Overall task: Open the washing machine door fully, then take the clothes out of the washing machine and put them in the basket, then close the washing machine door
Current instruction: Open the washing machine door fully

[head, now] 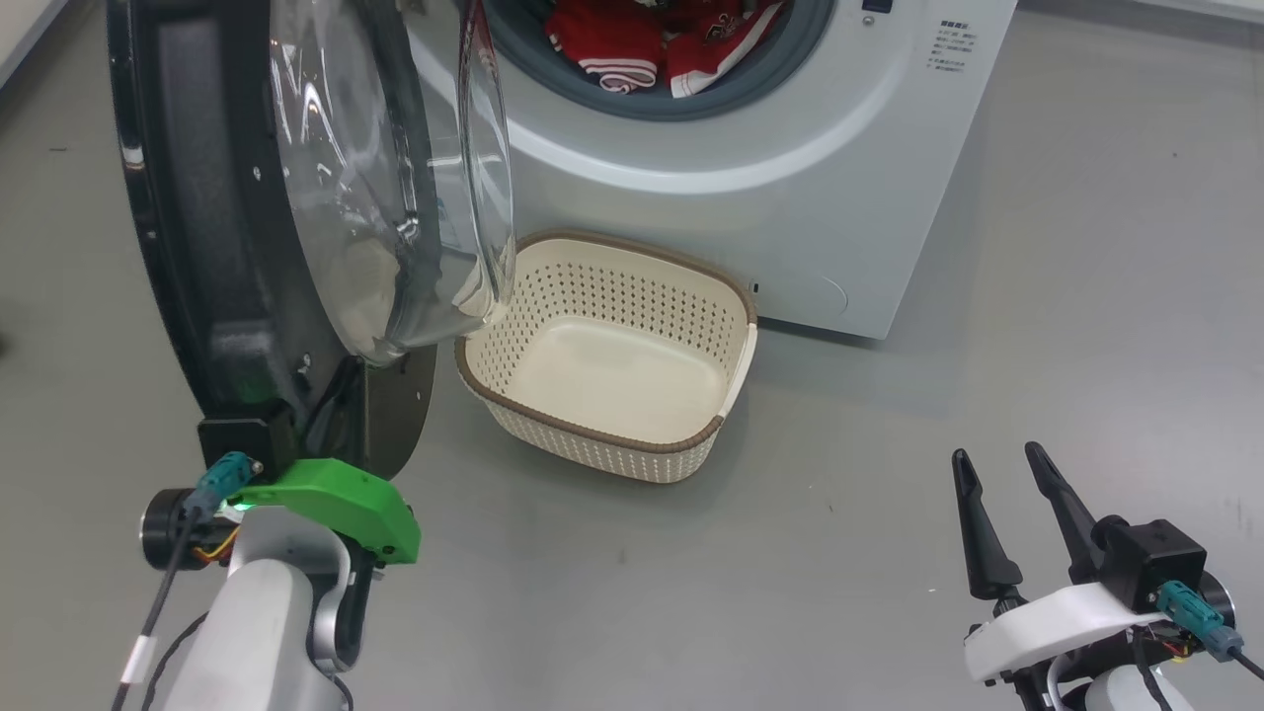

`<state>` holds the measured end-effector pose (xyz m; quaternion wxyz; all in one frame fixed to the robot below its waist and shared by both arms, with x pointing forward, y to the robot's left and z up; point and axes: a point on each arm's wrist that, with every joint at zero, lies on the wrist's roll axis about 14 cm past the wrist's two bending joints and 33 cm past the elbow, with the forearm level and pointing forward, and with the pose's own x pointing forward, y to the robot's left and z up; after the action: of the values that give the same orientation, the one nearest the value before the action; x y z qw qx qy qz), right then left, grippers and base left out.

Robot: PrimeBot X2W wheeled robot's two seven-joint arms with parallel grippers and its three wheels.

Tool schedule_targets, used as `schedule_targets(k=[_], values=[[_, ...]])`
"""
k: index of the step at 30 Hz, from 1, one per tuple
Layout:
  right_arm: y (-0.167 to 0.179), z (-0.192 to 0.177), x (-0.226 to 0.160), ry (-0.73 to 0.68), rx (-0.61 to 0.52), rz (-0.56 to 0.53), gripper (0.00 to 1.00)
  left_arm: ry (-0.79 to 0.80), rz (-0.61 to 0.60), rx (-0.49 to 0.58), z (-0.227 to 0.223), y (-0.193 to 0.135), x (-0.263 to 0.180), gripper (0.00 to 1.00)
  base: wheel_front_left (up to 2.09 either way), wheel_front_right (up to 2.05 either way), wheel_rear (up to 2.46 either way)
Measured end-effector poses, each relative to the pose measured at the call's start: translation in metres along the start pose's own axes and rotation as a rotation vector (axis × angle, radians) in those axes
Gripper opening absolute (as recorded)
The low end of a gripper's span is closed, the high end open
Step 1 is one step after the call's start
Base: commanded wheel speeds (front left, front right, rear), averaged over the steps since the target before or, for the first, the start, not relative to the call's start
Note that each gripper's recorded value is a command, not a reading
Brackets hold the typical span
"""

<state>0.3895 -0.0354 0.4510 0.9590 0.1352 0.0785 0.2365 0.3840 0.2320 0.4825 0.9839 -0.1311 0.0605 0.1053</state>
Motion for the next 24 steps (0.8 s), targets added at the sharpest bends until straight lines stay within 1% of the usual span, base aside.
schedule_targets(k=[5,11,12,14,15,16,20,24], values=[[0.007,-0.012,0.009,0.043,-0.006,0.041,1.00,-0.016,0.106,-0.028,0.004,0.036,0.000,0.00,0.00,0.00,0.00],[0.016,-0.023,0.023,0.083,-0.011,0.096,1.00,-0.032,0.229,-0.026,0.010,0.082,-0.001,0.00,0.00,0.00,0.00],[0.016,-0.023,0.023,0.083,-0.011,0.096,1.00,-0.032,0.229,-0.026,0.010,0.082,-0.001,0.00,0.00,0.00,0.00],[0.019,-0.026,0.028,0.090,-0.013,0.115,1.00,-0.038,0.269,-0.038,0.012,0.096,-0.001,0.00,0.00,0.00,0.00],[0.020,-0.027,0.031,0.094,-0.016,0.122,1.00,-0.042,0.292,-0.047,0.013,0.104,-0.001,0.00,0.00,0.00,0.00],[0.019,-0.031,0.035,0.105,-0.015,0.129,1.00,-0.055,0.337,-0.062,0.016,0.118,-0.001,0.00,0.00,0.00,0.00],[0.015,-0.040,0.042,0.132,-0.014,0.134,1.00,-0.066,0.402,-0.044,0.021,0.142,0.000,0.00,0.00,0.00,0.00],[0.015,-0.048,0.049,0.154,-0.013,0.148,1.00,-0.073,0.456,-0.054,0.023,0.161,0.002,0.00,0.00,0.00,0.00]])
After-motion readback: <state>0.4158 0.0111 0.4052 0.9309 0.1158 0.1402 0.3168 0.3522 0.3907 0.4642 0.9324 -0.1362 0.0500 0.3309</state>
